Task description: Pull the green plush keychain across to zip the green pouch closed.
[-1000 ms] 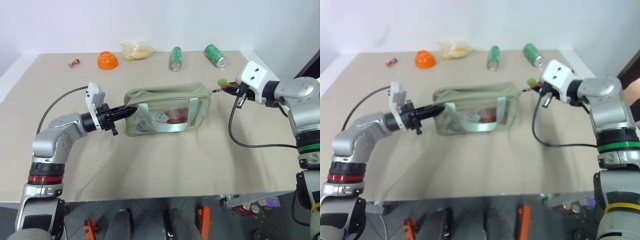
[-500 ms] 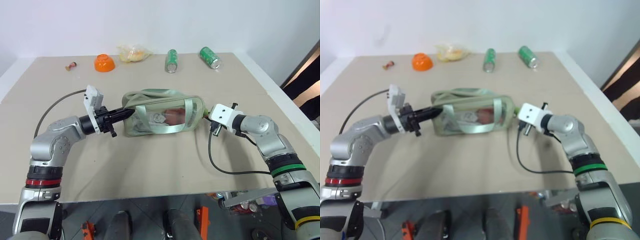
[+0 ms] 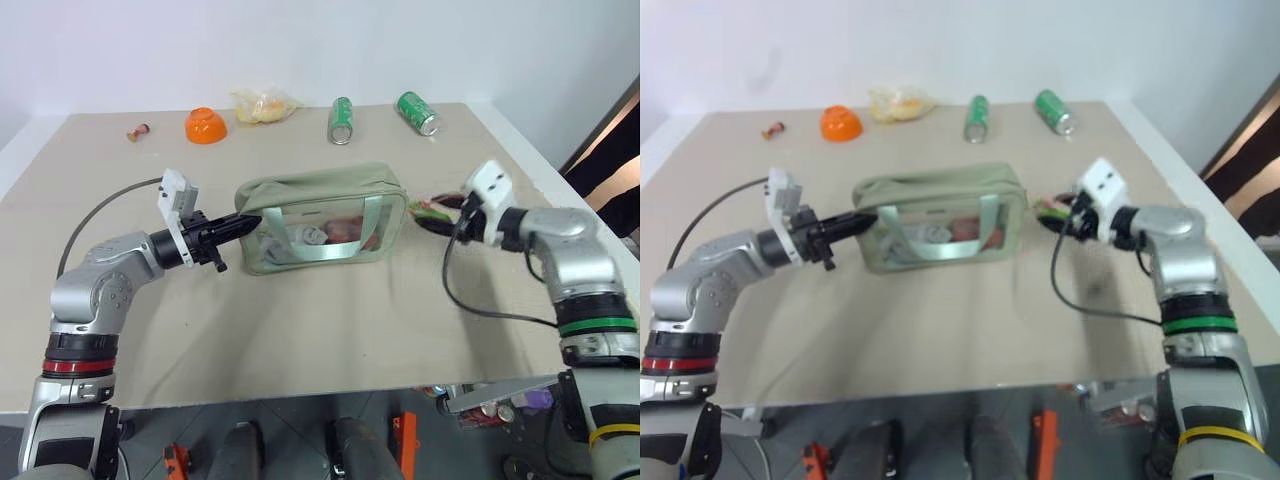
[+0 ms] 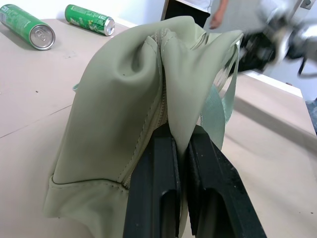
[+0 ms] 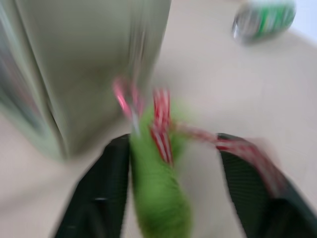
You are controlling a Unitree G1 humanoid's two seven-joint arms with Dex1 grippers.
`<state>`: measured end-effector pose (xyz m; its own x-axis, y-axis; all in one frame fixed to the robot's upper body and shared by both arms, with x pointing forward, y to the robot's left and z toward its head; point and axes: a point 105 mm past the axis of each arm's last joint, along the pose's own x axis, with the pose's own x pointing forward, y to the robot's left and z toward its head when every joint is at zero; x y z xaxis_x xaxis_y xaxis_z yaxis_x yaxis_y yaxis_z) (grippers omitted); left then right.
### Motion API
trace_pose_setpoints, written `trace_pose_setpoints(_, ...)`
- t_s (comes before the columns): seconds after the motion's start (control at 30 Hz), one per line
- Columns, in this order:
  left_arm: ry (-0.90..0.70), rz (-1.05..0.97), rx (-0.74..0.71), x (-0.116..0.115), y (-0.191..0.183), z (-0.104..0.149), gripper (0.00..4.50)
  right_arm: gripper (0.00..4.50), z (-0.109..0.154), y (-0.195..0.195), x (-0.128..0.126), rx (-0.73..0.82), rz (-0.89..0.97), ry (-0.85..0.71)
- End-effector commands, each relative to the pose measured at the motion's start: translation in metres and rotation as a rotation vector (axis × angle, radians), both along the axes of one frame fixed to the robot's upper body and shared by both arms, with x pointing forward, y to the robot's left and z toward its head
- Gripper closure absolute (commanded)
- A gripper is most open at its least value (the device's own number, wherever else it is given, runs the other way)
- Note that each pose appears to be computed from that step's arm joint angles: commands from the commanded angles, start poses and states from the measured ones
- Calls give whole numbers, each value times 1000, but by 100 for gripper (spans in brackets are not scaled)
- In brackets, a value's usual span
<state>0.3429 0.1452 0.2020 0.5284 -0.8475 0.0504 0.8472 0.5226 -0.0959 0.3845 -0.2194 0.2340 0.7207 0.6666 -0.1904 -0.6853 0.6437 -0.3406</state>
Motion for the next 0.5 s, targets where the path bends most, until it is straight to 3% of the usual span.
trace_pose_setpoints(0.03, -36, 8, 4, -3, 6, 10, 450, 157, 39, 1, -23, 100, 95, -41)
trace_pose_setpoints(0.17, -13, -15, -20, -10, 9, 16, 305, 148, 39, 2, -55, 96, 218, 30)
trace_pose_setpoints(0.4, 9, -39, 12, -32, 27, 23, 62, 148, 29, -11, -65, 88, 177, 76)
trace_pose_setpoints(0.47, 20, -1, 3, -40, 44, 24, 3, 148, 28, -14, -69, 102, 165, 84)
trace_pose_setpoints(0.5, 17, 22, 5, -45, 53, 24, 3, 148, 29, -15, -72, 116, 161, 87)
